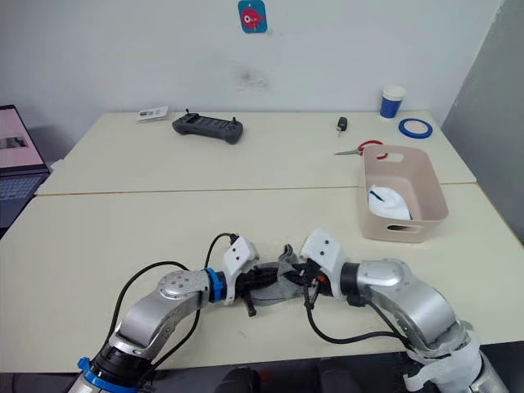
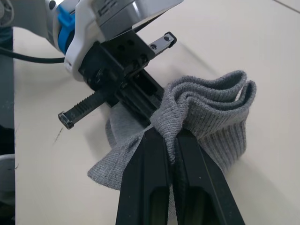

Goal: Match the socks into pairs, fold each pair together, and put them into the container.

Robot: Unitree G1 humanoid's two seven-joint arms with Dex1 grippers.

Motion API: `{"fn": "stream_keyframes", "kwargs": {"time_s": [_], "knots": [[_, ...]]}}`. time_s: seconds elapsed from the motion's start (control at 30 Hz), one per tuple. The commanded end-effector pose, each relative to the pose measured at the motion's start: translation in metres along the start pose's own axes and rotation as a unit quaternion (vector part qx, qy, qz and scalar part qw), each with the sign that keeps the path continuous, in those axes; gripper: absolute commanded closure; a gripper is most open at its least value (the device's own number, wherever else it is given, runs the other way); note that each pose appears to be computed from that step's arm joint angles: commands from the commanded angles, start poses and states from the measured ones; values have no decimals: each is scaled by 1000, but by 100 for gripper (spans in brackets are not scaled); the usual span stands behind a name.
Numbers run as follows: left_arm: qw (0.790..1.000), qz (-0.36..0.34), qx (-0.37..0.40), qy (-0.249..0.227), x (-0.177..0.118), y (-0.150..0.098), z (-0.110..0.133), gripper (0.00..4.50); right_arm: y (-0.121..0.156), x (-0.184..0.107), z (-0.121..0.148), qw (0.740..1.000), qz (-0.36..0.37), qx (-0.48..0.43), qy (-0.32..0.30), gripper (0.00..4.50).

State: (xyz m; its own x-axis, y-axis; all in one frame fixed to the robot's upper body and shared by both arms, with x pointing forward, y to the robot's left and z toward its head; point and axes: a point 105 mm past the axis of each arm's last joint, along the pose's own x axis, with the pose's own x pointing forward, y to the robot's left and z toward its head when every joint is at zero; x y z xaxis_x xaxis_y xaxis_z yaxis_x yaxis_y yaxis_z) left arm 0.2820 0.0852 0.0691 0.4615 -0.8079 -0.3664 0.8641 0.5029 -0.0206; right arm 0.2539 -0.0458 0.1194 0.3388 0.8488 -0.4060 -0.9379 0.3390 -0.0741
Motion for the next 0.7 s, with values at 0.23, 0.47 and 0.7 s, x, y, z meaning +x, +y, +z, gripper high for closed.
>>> {"fn": "stream_keyframes", "kwargs": {"time_s": [0.23,0.47,0.7], "knots": [[999,12,-14,46,-26,3,-22,450,0,8,4,999,24,-39,3,448],[998,15,-13,59,-28,2,-34,450,5,17,22,998,37,-47,-12,448],[998,21,-17,53,-27,3,-32,450,12,43,15,999,48,-20,0,448]]}}
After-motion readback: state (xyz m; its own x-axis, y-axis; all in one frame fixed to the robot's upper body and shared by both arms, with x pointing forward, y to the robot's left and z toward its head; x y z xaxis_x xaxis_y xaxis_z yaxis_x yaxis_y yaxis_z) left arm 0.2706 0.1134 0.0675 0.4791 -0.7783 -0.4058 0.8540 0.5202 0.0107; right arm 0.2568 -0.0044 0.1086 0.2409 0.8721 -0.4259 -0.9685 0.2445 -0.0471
